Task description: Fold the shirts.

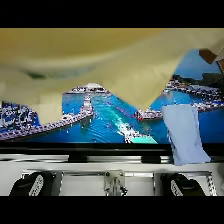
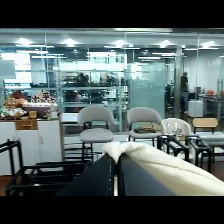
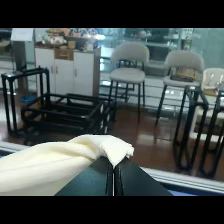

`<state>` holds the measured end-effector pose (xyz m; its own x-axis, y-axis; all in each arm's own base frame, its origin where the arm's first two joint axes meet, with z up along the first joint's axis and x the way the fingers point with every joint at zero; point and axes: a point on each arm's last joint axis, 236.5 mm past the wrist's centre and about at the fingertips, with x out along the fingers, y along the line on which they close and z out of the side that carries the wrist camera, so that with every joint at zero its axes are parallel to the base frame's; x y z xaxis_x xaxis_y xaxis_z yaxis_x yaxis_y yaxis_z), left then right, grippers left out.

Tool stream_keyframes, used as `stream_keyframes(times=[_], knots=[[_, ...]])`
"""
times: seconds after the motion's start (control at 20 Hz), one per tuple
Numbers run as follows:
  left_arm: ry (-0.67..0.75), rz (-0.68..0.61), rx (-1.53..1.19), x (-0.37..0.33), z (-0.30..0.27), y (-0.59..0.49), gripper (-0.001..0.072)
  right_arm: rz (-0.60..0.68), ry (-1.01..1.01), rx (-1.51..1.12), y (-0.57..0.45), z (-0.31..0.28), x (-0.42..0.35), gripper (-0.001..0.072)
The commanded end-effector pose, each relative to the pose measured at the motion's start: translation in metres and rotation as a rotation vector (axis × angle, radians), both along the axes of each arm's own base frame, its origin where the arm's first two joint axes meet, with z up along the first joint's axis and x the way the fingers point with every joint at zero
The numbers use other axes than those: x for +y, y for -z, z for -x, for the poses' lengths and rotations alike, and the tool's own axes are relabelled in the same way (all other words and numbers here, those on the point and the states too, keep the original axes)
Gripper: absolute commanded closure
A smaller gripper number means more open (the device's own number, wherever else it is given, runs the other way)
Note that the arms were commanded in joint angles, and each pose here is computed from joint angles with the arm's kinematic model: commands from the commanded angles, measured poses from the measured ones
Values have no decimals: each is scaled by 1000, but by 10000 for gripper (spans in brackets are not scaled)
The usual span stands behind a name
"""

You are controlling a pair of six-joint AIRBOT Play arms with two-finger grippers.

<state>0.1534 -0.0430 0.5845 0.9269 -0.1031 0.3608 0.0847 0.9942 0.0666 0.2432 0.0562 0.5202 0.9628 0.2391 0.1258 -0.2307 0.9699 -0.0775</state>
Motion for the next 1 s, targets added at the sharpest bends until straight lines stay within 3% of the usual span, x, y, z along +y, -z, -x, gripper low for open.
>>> stream_keyframes(times=[0.0, 0.3, 0.55, 0.75, 0.95], knots=[[-73, -56, 101, 5, 18, 25, 677, 28, 63, 31, 6, 32, -13, 644], [-104, -43, 537, 43, -82, 136, 677, 97, 69, 555, 135, -39, -20, 644], [-42, 86, 1045, 67, -186, 338, 677, 91, 51, 1100, 340, -126, -24, 644], [46, 276, 1172, 52, -265, 472, 677, -37, 48, 1215, 475, -206, -13, 644], [26, 269, 1140, 44, -344, 534, 676, -356, 46, 1070, 515, -286, 12, 644]])
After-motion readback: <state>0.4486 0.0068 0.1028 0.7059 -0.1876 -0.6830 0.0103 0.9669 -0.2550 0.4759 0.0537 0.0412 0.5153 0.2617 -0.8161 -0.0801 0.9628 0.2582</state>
